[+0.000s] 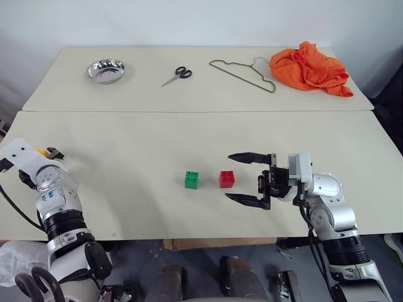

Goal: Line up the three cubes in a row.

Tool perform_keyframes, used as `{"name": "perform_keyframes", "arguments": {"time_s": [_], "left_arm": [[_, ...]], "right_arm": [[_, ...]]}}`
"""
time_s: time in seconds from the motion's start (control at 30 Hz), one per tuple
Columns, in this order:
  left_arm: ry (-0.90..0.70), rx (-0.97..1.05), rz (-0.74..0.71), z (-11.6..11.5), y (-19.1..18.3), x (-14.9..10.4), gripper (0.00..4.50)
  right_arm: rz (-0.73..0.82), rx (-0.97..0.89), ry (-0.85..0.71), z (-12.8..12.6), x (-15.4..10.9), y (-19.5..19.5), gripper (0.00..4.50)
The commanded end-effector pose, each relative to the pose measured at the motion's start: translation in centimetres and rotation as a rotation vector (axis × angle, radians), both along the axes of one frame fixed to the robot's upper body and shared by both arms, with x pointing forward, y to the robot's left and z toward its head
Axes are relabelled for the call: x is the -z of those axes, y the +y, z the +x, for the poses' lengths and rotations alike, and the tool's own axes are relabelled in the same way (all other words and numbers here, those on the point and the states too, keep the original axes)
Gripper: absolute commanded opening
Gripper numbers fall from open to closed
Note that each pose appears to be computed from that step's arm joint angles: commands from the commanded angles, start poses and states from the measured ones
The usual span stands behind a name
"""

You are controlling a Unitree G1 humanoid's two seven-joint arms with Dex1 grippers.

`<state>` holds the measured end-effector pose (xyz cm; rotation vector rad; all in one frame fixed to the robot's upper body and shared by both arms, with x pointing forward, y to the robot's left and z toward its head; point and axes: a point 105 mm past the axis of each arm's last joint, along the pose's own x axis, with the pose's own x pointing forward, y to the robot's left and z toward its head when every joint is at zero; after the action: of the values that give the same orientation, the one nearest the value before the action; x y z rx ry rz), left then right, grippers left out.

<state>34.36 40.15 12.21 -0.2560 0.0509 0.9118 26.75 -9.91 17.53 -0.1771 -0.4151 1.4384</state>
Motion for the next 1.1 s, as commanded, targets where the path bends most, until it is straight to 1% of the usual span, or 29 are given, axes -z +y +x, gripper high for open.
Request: {"name": "perform_keyframes", "arguments": {"time_s": [0.03, 0.23, 0.27, 0.3, 0.4, 0.47, 0.57, 0.63, 0.67, 0.7, 0.8, 0.9, 1.0, 1.1], "left_arm": [[-0.054, 0.016, 0.040, 0.3, -0.4, -1.4, 3.63], [-0.058, 0.056, 0.070, 0.1, -1.6, -1.4, 1.73], [-0.061, 0.062, 0.075, 0.0, -1.8, -1.4, 1.47], [-0.095, 0.079, 0.092, -0.2, -1.9, -2.0, 1.46], [-0.235, 0.261, 0.145, -0.4, -3.3, -4.1, 1.46], [-0.307, 0.478, 0.195, -1.0, -4.4, -5.5, 1.46], [-0.386, 0.787, 0.225, -2.4, -5.9, -7.2, 1.46], [-0.386, 1.119, 0.337, -4.0, -8.6, -8.6, 1.46], [-0.365, 1.285, 0.374, -4.7, -10.1, -8.6, 1.46], [-0.308, 1.404, 0.414, -5.3, -10.9, -8.1, 1.46], [-0.124, 1.714, 0.461, -5.8, -12.5, -6.0, 1.46], [0.044, 1.907, 0.610, -5.0, -13.6, -4.4, 1.46], [0.113, 2.069, 0.635, -3.8, -15.4, -3.1, 1.46], [0.132, 2.214, 0.679, -3.1, -17.2, -2.1, 1.46]], "right_arm": [[0.010, -0.004, -0.048, -0.6, -0.6, 0.1, 4.50], [0.011, 0.001, -0.049, -0.5, -0.2, 0.1, 4.50], [0.011, 0.002, -0.049, -0.5, -0.1, 0.1, 4.50], [0.011, 0.004, -0.050, -0.5, -0.1, 0.1, 4.50], [0.012, 0.021, -0.058, -0.6, -0.1, -0.1, 4.50], [0.009, 0.045, -0.059, -0.6, -0.2, -0.7, 4.50], [-0.009, 0.075, -0.051, -0.8, 0.1, -1.6, 4.50], [-0.020, 0.102, -0.043, -1.0, 0.4, -2.3, 4.50], [-0.025, 0.113, -0.042, -1.0, 0.4, -2.6, 4.50], [-0.028, 0.124, -0.040, -1.0, 0.5, -2.8, 4.50], [-0.036, 0.151, -0.038, -1.1, 0.6, -3.4, 4.50], [-0.041, 0.169, -0.037, -1.0, 0.7, -3.7, 4.50], [-0.047, 0.183, -0.039, -1.1, 0.7, -4.0, 4.50], [-0.057, 0.202, -0.044, -1.2, 0.8, -4.4, 4.50]]}}
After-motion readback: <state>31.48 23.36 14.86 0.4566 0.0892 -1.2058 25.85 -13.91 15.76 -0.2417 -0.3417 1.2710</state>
